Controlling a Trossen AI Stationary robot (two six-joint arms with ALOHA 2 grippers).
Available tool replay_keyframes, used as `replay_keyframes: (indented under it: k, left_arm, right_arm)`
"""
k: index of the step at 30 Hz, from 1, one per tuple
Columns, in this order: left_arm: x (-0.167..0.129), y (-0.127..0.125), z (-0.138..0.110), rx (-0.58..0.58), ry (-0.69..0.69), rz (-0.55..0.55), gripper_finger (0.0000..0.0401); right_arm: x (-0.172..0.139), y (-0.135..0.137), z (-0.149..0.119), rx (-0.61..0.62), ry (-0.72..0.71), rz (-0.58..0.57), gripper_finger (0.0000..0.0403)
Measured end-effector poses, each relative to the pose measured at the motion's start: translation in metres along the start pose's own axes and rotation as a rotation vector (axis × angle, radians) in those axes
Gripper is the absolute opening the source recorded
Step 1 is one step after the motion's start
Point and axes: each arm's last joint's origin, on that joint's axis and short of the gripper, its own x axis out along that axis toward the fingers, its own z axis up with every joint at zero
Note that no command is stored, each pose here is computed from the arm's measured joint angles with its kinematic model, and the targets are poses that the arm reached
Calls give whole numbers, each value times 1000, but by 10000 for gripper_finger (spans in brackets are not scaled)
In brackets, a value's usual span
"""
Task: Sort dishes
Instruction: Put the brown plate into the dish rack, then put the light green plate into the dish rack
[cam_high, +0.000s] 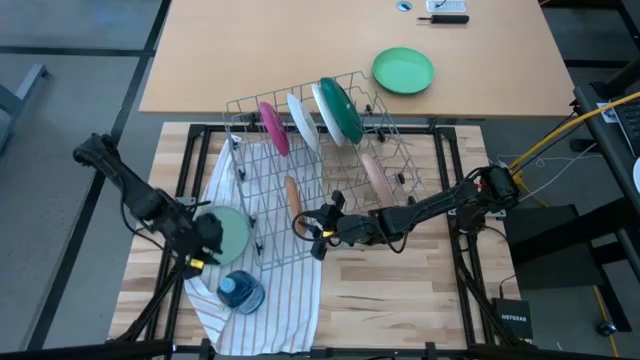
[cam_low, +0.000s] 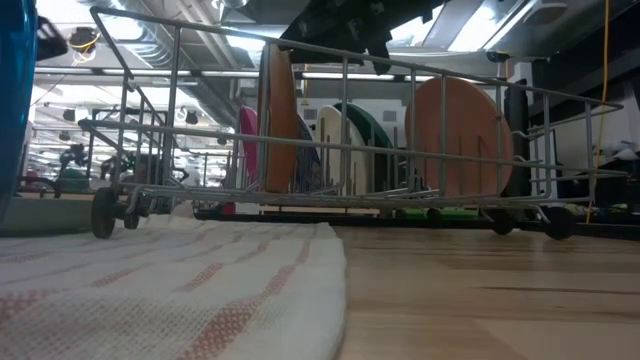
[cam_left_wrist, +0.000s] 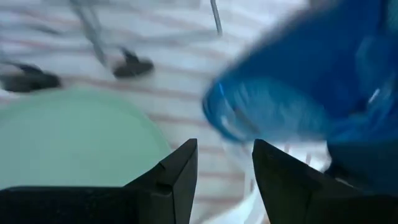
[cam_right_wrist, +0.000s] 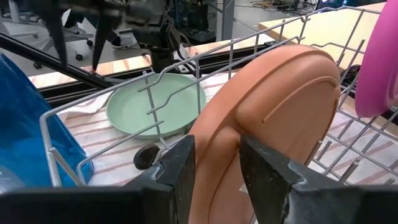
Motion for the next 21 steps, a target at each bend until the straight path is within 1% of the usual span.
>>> replay_keyframes:
  k: [4,11,17,21]
  left_arm:
    - [21,-10,-3,53,140,14,143]
    - [51,-14,-17,110,341,188,143]
    - [71,-21,-24,153,416,253,143]
    - [83,-23,-29,180,441,308,143]
  right_arm:
    - [0,2,6,0,-4,10,129]
    - [-1,8,26,-42,-45,64,129]
    - [-2,9,33,-66,-18,58,129]
    - [-2,9,35,-76,0,54,129]
